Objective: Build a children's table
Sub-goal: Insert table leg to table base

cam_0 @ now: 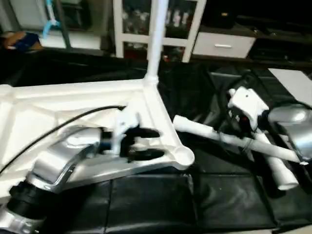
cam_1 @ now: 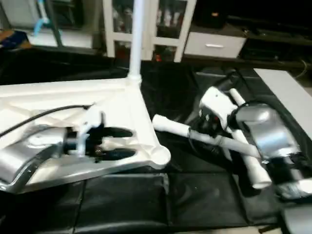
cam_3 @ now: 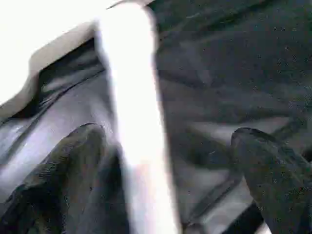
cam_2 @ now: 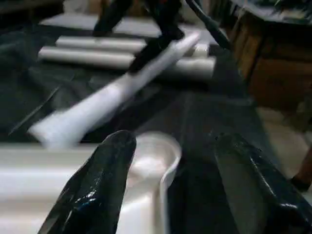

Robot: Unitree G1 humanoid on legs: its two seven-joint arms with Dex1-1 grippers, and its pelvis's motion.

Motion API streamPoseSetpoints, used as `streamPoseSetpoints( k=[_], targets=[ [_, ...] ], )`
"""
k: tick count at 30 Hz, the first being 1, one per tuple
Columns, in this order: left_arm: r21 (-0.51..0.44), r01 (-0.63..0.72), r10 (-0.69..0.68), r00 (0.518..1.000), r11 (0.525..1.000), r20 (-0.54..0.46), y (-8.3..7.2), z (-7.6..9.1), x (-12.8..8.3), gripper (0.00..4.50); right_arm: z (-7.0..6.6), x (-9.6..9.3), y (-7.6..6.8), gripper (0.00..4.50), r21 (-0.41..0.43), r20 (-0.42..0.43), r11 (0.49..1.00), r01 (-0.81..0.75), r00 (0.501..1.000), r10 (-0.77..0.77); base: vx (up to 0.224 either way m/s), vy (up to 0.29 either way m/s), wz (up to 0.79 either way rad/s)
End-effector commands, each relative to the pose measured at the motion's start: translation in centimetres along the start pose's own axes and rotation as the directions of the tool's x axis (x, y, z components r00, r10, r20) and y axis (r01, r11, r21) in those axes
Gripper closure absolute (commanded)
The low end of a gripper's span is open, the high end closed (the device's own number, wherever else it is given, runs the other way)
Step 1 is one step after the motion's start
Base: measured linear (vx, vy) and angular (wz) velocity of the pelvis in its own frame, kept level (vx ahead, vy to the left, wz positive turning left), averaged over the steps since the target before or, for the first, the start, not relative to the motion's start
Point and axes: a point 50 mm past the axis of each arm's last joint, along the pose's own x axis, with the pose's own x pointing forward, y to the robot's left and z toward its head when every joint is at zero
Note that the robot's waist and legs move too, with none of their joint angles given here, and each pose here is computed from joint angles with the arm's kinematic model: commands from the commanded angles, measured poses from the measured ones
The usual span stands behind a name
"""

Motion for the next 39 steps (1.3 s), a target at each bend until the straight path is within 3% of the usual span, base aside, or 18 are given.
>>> streamPoseSetpoints(
  k=[1,4,6,7,9,14,19,20,22,26,30,35,39],
  targets=[
    [-0.004,0.000,0.000,1.000,1.000,-0.004,-0.3,0.2,0.0,1.51,-0.9,-0.7,-0.3,0.00,-0.014,-0.054,1.000,-0.013,0.998,0.012,0.000,0.000,0.00],
    [-0.015,-0.010,0.010,0.999,1.000,-0.033,-0.6,-0.2,0.1,1.51,-2.2,-0.8,-0.6,0.00,0.002,-0.107,0.999,-0.035,0.994,0.035,0.000,0.000,0.00],
    [-0.030,-0.010,0.008,0.998,0.999,-0.068,-1.0,-0.5,0.2,1.51,-3.8,-0.4,-0.3,0.00,0.034,-0.149,0.996,-0.082,0.985,0.086,0.000,0.000,0.00],
    [-0.030,-0.010,0.008,0.998,0.999,-0.068,-1.0,-0.5,0.2,1.51,-3.8,-0.4,-0.3,0.00,0.034,-0.149,0.996,-0.082,0.985,0.086,0.000,0.000,0.00],
    [-0.035,-0.029,0.028,0.999,0.999,-0.046,-1.1,0.3,0.4,1.51,-5.2,0.2,-0.6,0.00,0.039,-0.174,0.999,-0.031,0.984,0.037,0.000,0.000,0.00],
    [0.007,-0.038,0.039,0.995,0.999,-0.094,-0.8,0.3,0.3,1.51,-6.6,0.8,-0.3,0.00,0.061,-0.212,0.998,-0.033,0.976,0.045,0.000,0.000,0.00],
    [0.011,-0.047,0.048,0.995,0.999,-0.082,-0.9,0.8,0.5,1.48,-7.0,1.0,-0.7,0.17,0.065,-0.206,0.998,-0.006,0.978,0.019,0.000,0.000,0.00],
    [0.010,-0.051,0.052,0.995,0.999,-0.082,-0.9,0.9,0.5,1.47,-7.0,1.0,-0.8,0.45,0.066,-0.202,0.998,-0.008,0.979,0.021,0.000,0.000,0.00],
    [0.010,-0.053,0.054,0.995,0.999,-0.083,-0.9,0.9,0.5,1.47,-7.0,1.0,-0.9,0.52,0.067,-0.200,0.998,-0.010,0.980,0.023,0.000,0.000,0.00],
    [0.013,-0.069,0.070,0.994,0.998,-0.084,-0.7,1.1,0.3,1.47,-6.2,0.9,-1.6,0.77,0.038,-0.180,0.999,-0.003,0.984,0.010,0.000,0.000,0.00],
    [0.033,-0.076,0.079,0.992,0.997,-0.101,-0.5,0.9,0.3,1.47,-6.0,1.0,-1.7,1.05,0.068,-0.155,0.998,-0.009,0.988,0.020,0.000,0.000,0.00],
    [0.027,-0.062,0.064,0.992,0.998,-0.112,-0.7,0.8,0.4,1.47,-7.5,1.1,-0.5,1.54,0.098,-0.235,0.988,-0.120,0.962,0.140,0.000,0.000,0.00],
    [0.031,-0.054,0.057,0.990,0.998,-0.126,-0.8,0.7,0.3,1.47,-8.1,1.6,0.0,1.91,0.087,-0.261,0.987,-0.135,0.953,0.153,0.000,0.000,0.00]
  ],
)
